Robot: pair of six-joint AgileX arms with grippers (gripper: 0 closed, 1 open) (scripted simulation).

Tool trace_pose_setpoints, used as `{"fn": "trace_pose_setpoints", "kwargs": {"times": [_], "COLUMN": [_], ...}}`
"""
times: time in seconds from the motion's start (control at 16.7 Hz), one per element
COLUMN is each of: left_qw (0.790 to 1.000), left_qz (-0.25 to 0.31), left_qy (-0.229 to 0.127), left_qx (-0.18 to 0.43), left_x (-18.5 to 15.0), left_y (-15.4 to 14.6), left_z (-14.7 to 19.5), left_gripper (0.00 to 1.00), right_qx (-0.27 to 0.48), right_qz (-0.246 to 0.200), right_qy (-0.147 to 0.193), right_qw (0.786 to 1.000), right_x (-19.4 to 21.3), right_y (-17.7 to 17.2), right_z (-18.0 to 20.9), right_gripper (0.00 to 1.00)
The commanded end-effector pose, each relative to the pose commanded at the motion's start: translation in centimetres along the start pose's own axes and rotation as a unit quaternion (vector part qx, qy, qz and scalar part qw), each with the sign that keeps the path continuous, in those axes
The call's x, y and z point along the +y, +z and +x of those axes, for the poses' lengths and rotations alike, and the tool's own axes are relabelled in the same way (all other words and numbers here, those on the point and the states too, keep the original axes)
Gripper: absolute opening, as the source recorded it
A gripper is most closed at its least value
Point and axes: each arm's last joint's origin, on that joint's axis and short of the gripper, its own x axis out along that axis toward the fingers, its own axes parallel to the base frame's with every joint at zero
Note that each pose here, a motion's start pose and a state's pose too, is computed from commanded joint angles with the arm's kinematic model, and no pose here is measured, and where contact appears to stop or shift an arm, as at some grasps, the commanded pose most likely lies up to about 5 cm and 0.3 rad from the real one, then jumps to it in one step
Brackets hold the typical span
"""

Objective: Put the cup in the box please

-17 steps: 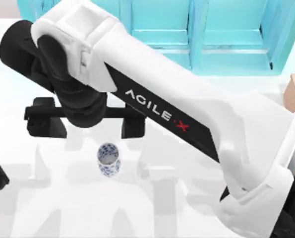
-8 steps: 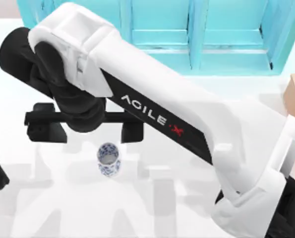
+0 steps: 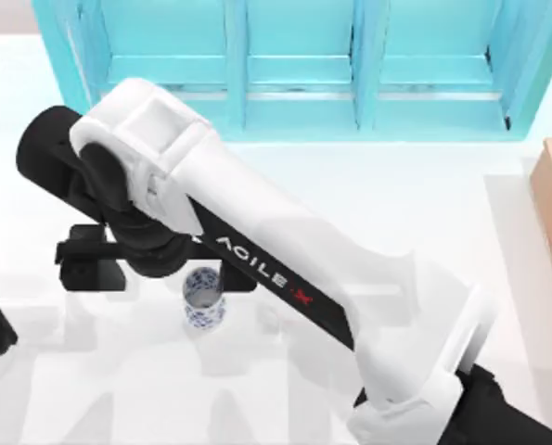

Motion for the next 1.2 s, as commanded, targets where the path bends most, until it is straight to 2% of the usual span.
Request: {"fn": "trace_pose_setpoints", "kwargs": {"times": [0.24,0.54,1.2], "left_qw": [1.000,1.000,1.000], "left_qz": [0.000,0.000,0.000], "left_qy": [0.000,0.000,0.000], "left_qx": [0.000,0.000,0.000], "left_x": [0.0,0.0,0.0], "left_y": [0.0,0.0,0.0], "left_z": [0.0,0.0,0.0], "left_gripper": [1.00,1.00,1.00], "right_qx": [0.002,0.003,0.003], "right_qz": [-0.001,-0.001,-0.001], "right_qy": [-0.004,-0.005,-0.005], "right_qw": [1.000,1.000,1.000], "right_x": [-0.5,-0.6,-0.6], "right_y": [-0.2,-0.2,-0.2], "right_z": [3.0,3.3,3.3], "right_gripper": [1.00,1.00,0.17]}}
